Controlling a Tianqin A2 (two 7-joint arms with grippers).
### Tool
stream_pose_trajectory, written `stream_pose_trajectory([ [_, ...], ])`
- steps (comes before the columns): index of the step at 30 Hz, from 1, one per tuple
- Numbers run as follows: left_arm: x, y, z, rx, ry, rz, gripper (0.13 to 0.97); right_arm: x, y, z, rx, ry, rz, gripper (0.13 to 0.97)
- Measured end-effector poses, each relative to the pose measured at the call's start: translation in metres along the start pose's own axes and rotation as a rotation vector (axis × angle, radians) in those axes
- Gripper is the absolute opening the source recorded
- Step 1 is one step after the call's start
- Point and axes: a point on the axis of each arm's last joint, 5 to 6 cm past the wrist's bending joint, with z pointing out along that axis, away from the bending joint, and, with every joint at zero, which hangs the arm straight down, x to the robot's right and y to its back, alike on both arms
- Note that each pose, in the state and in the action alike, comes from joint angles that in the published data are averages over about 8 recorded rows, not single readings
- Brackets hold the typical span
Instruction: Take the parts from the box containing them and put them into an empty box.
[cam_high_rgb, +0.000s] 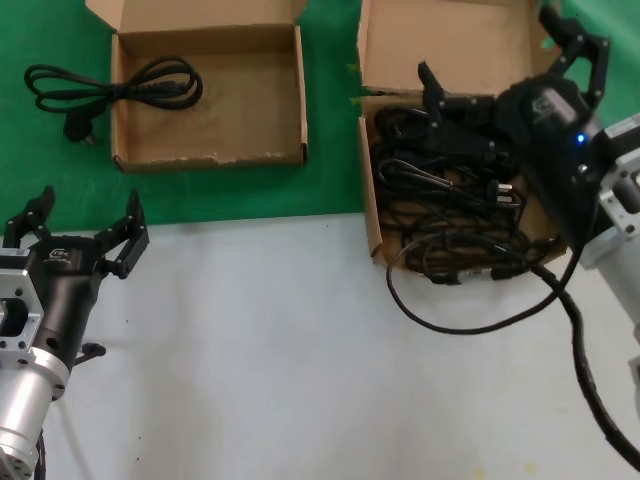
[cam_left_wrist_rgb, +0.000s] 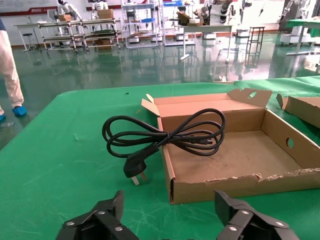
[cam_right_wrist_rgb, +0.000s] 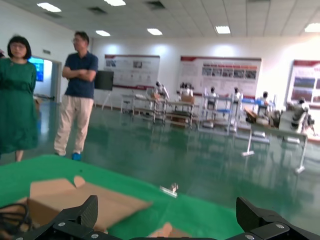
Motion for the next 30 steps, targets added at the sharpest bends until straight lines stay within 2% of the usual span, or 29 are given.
stream_pose_trajectory([
  [1, 0.0000, 0.0000, 0.000, 0.000, 0.000, 0.000, 0.535, 0.000, 0.002, -0.002, -0.010, 0.003, 0.005, 0.966],
  [9, -0.0004, 0.0003, 0.000, -0.001, -0.002, -0.002, 0.739, -0.004, 0.014, -0.017, -0.094, 0.034, 0.048, 0.966],
  [18, -0.0007, 0.0007, -0.001, -0.002, -0.004, -0.003, 0.878, -0.008, 0.028, -0.036, -0.182, 0.073, 0.092, 0.966],
  [22, -0.0009, 0.0008, -0.001, -0.003, -0.005, -0.004, 0.878, -0.010, 0.033, -0.044, -0.219, 0.092, 0.110, 0.966],
  [30, -0.0012, 0.0011, -0.001, -0.004, -0.006, -0.005, 0.953, -0.014, 0.043, -0.062, -0.289, 0.132, 0.143, 0.966],
])
